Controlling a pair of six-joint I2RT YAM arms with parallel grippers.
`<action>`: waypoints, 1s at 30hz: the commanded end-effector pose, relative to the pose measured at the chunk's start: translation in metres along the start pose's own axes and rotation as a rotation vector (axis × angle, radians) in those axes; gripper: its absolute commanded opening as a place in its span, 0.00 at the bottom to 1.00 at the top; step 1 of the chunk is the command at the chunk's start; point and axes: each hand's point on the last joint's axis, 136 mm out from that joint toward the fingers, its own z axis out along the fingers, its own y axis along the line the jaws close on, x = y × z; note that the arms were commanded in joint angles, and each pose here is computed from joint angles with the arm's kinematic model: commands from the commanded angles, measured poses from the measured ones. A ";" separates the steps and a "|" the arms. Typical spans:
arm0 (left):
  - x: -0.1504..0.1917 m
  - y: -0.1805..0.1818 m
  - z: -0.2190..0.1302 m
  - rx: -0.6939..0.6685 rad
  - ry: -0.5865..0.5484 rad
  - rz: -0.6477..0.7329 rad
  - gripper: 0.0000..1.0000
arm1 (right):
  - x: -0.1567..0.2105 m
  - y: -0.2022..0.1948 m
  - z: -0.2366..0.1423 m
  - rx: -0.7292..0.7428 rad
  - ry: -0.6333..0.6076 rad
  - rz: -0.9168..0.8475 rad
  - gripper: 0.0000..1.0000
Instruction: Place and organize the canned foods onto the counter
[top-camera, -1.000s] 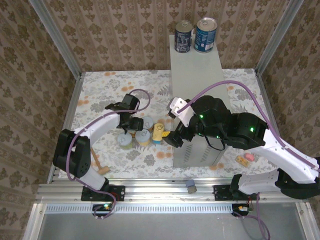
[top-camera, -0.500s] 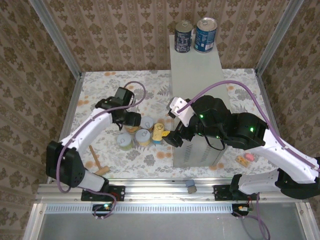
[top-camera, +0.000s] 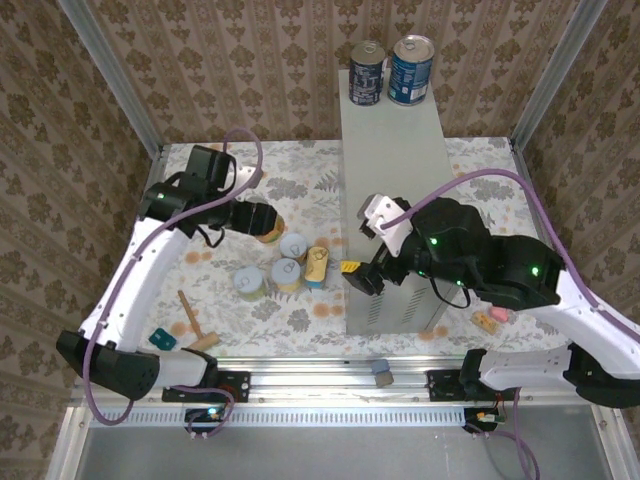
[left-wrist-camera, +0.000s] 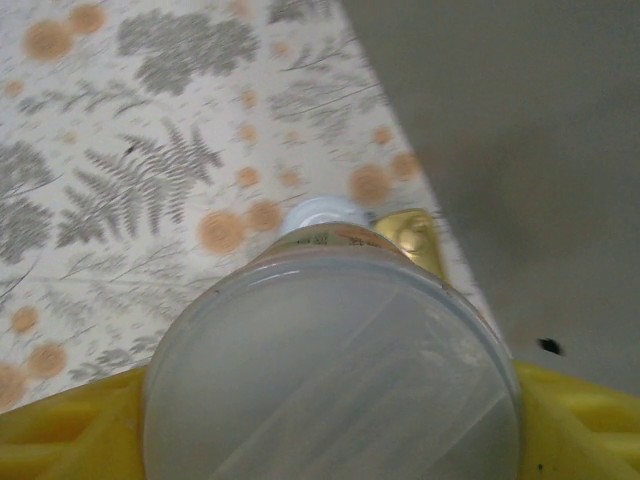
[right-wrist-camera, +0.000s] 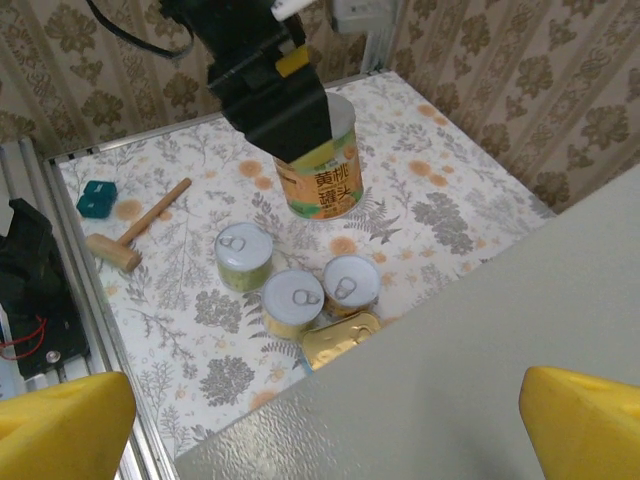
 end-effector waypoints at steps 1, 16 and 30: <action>-0.019 -0.043 -0.041 0.175 -0.102 0.107 0.50 | 0.006 -0.012 -0.015 0.065 -0.005 0.019 1.00; -0.064 -0.125 -0.113 0.374 -0.248 0.339 0.48 | 0.032 -0.039 -0.056 0.183 -0.006 0.049 1.00; -0.077 -0.168 -0.129 0.450 -0.262 0.466 0.47 | 0.028 -0.021 -0.045 0.097 -0.071 -0.020 1.00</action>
